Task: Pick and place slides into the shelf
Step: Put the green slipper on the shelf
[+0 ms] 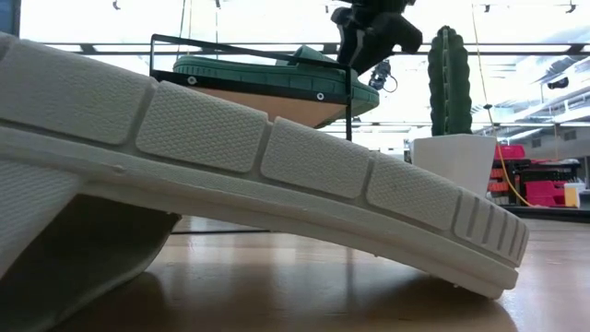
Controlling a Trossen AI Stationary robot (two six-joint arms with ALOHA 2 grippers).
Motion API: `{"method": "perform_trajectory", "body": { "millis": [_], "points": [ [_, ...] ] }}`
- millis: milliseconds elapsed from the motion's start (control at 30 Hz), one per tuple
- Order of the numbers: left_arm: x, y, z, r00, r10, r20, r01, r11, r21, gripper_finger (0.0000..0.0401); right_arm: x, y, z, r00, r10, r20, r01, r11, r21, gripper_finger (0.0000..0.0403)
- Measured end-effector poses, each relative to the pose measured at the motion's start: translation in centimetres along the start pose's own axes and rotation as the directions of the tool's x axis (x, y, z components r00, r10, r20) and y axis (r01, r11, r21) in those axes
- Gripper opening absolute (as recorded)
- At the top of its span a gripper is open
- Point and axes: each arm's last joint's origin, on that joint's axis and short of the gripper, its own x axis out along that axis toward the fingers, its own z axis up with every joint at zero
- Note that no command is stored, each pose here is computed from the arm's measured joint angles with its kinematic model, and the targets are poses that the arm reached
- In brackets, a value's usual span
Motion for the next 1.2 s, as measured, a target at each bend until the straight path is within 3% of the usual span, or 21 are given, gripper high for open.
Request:
{"method": "perform_trajectory", "body": {
  "millis": [333,900,1200],
  "points": [
    [0.02,0.06,-0.18,1.0,0.006,-0.017,-0.006,1.0,-0.027,0.0079,0.12,-0.21,-0.09,0.999,0.035,0.027,-0.035,0.999,0.006,0.004],
    [0.02,0.14,-0.42,0.999,0.014,-0.04,-0.016,0.999,-0.041,0.0071,0.24,-0.4,0.31,0.997,-0.074,-0.002,0.073,0.991,-0.115,0.0035],
    [0.02,0.14,-0.41,0.999,0.014,-0.039,-0.015,0.999,-0.041,0.0066,0.61,-0.2,0.11,0.998,-0.062,-0.008,0.06,0.99,-0.127,0.0034]
  ]
}}
